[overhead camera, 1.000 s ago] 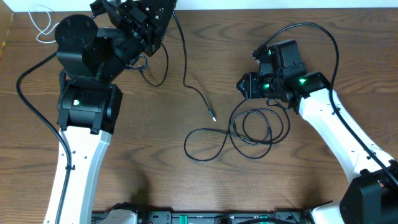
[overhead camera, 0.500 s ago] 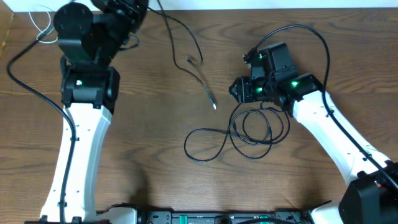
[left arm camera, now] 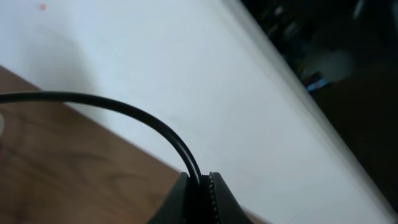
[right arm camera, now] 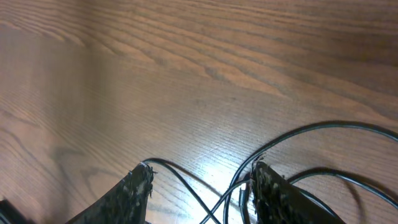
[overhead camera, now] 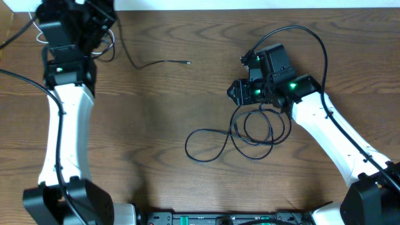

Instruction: Untangle cables

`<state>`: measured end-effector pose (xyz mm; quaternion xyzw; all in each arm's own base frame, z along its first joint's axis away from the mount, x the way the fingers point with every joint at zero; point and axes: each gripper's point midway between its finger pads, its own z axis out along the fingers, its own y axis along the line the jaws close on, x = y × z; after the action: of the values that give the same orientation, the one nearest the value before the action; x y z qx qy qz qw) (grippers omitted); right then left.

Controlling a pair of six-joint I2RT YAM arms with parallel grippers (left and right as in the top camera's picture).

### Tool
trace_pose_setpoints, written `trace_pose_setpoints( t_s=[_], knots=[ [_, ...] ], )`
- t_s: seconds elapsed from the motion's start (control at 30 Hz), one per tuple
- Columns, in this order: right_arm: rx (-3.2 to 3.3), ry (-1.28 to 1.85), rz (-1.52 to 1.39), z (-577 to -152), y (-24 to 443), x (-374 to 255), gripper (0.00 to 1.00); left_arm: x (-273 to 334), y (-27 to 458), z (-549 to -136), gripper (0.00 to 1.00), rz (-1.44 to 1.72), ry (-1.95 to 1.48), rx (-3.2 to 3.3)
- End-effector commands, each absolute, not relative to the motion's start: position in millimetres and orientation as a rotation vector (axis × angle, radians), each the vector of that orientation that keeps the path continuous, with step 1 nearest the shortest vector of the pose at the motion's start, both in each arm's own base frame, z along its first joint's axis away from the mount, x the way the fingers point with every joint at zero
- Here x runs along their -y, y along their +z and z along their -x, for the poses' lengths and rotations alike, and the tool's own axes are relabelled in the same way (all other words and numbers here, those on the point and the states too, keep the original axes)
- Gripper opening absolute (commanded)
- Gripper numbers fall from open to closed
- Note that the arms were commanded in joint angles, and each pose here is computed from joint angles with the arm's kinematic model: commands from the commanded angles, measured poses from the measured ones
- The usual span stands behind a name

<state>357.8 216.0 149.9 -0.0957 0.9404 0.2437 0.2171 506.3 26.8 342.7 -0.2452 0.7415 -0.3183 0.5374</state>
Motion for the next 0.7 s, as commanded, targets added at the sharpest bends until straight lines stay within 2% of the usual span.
trace_pose_setpoints(
  t_s=[0.0,0.13,0.4,0.53,0.67],
  knots=[
    [-2.594,0.668,0.286,-360.1,151.0,-218.6,0.49,-33.7,332.3,-505.5,0.08,0.372,-0.788,-1.82],
    [-2.588,0.67,0.286,-361.2,151.8,-219.1,0.49,-34.0,345.0,-502.0,0.07,0.239,-0.827,-1.78],
    [-2.601,0.668,0.285,-358.8,150.2,-218.2,0.49,-26.1,410.0,-480.6,0.07,0.119,-0.777,-1.621],
    [-2.6,0.668,0.286,-358.9,150.3,-218.5,0.49,-5.9,432.8,-461.2,0.07,0.094,-0.823,-1.599],
    [-2.602,0.667,0.286,-358.4,149.9,-218.4,0.49,36.0,449.3,-437.1,0.07,-0.063,-0.925,-1.591]
  ],
)
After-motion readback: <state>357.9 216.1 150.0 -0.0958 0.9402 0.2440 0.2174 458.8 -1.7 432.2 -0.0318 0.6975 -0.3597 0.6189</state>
